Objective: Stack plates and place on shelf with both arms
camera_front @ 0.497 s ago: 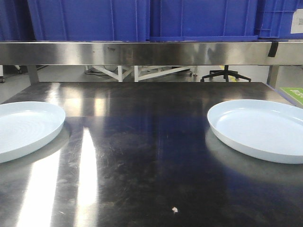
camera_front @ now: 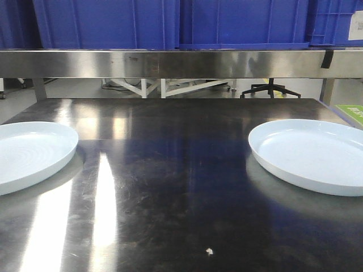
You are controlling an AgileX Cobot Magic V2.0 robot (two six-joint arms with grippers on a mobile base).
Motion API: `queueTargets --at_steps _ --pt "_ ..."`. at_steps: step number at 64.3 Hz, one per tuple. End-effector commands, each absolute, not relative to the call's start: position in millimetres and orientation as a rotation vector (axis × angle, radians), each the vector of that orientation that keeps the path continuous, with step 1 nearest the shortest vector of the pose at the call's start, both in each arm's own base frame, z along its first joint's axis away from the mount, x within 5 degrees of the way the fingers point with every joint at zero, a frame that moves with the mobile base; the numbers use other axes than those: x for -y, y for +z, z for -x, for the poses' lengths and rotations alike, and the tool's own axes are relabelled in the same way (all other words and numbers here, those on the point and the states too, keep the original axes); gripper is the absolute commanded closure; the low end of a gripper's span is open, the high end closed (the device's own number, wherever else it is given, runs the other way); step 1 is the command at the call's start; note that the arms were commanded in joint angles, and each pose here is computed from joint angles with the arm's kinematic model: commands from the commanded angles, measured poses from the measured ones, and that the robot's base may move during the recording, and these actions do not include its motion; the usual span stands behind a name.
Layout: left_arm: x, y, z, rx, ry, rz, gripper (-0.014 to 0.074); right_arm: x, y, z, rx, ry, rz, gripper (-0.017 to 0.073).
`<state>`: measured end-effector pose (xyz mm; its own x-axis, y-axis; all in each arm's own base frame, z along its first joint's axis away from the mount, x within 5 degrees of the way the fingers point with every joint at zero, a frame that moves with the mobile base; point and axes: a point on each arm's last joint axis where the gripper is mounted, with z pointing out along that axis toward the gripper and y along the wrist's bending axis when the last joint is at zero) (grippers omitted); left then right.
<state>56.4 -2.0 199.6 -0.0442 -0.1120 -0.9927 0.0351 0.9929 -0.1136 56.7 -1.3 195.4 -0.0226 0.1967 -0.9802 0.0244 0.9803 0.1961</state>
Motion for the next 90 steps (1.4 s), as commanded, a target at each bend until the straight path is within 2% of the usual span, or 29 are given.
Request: queueTargets --at_steps 1,18,26,35,40,47,56,61,90 --pt "3 208 -55 -1.503 -0.141 0.051 0.0498 1 204 -55 -1.486 0.135 -0.155 0.0539" --pt "3 216 -54 -1.490 -0.098 0.014 0.0498 1 204 -55 -1.486 0.135 -0.155 0.0539" --pt "1 253 -53 -1.550 -0.083 0.026 0.0498 1 204 -55 -1.486 0.135 -0.155 0.0539" --pt "-1 312 -67 -1.690 -0.031 0.030 0.0498 1 204 -55 -1.486 0.135 -0.155 0.0539" --pt "-2 349 -88 -1.766 0.012 0.027 0.0498 1 204 -55 -1.486 0.135 -0.155 0.0539" --pt "-2 375 -129 -1.901 0.047 0.031 0.0498 1 204 -55 -1.486 0.135 -0.155 0.0539" --pt "-1 378 -172 -2.034 0.073 0.026 0.0498 1 204 -55 -1.486 0.135 -0.155 0.0539" --pt "0 374 -183 -2.066 0.076 0.024 0.0498 1 204 -55 -1.486 0.135 -0.155 0.0539" --pt "1 372 -190 -2.061 0.074 0.017 0.0498 1 204 -55 -1.486 0.135 -0.155 0.0539"
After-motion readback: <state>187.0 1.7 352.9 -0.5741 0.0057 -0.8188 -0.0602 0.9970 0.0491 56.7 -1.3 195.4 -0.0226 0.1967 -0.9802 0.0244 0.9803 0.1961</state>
